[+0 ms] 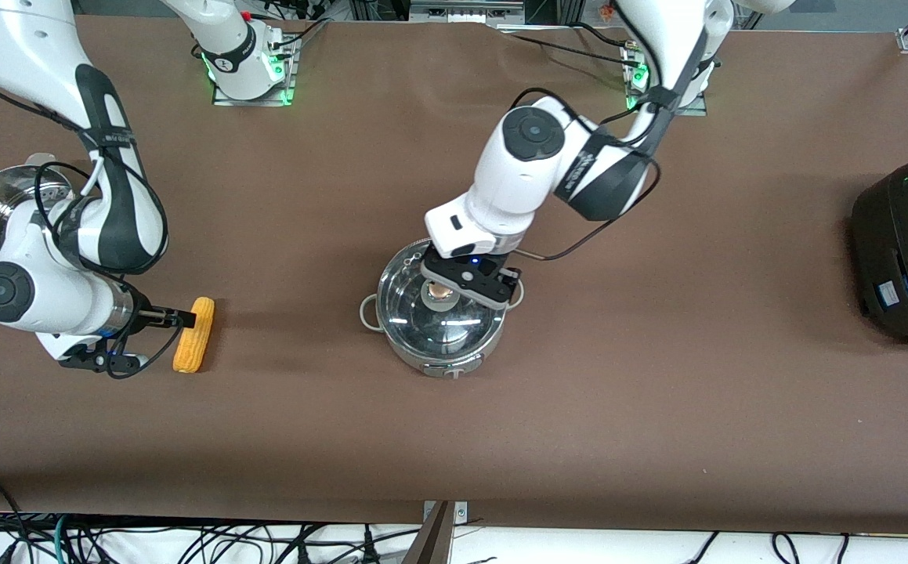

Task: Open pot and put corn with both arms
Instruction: 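Grasp the lid knob with the left gripper while the right gripper grasps the corn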

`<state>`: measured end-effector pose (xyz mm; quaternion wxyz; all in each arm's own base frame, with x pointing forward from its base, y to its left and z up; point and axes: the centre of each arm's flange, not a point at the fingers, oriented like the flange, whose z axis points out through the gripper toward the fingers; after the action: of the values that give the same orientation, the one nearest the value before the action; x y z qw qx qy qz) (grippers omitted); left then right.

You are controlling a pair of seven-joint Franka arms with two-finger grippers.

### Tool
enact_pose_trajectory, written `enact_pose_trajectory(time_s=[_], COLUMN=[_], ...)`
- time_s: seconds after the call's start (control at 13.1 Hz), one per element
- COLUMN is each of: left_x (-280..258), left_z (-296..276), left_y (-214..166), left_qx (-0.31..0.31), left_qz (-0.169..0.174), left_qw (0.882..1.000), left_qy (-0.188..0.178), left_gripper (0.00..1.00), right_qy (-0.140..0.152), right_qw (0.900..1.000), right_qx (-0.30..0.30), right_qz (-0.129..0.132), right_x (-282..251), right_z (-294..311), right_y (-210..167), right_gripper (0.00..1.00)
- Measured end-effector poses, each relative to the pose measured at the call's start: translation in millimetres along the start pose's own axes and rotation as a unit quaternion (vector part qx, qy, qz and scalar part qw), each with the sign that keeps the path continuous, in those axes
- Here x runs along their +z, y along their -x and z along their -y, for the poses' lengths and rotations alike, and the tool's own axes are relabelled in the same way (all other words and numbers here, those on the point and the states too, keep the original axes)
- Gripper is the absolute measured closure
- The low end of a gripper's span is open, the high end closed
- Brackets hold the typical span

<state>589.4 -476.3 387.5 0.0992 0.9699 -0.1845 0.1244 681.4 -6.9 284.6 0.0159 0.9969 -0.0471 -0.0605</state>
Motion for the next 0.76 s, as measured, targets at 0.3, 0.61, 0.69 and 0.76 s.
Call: enact_pose_trajectory(time_s=[0.3,0.61,0.69,0.76], left_x=[30,40,41,43], left_z=[-9,-12,-14,-16], left_y=[6,9,10,11], left_qx=[0.004,0.007,0.008,0.009], left_qz=[-0.006,-0.003,-0.002,-0.001], left_qw=[1.0,1.0,1.0,1.0], left_qy=[0.003,0.002,0.002,0.002], left_gripper=[0.0,0.0,0.0,0.02], right_qy=[-0.03,-0.034,-0.034,-0.034], right_qw=[0.999,0.999,0.999,0.999], right_qx=[0.013,0.016,0.016,0.016], right_qz=[-0.002,-0.01,-0.012,-0.012], right_x=[51,75,79,84], right_z=[-19,-16,-16,-16], right_y=[-4,-9,-10,-10], right_gripper=[0.0,0.0,0.0,0.13])
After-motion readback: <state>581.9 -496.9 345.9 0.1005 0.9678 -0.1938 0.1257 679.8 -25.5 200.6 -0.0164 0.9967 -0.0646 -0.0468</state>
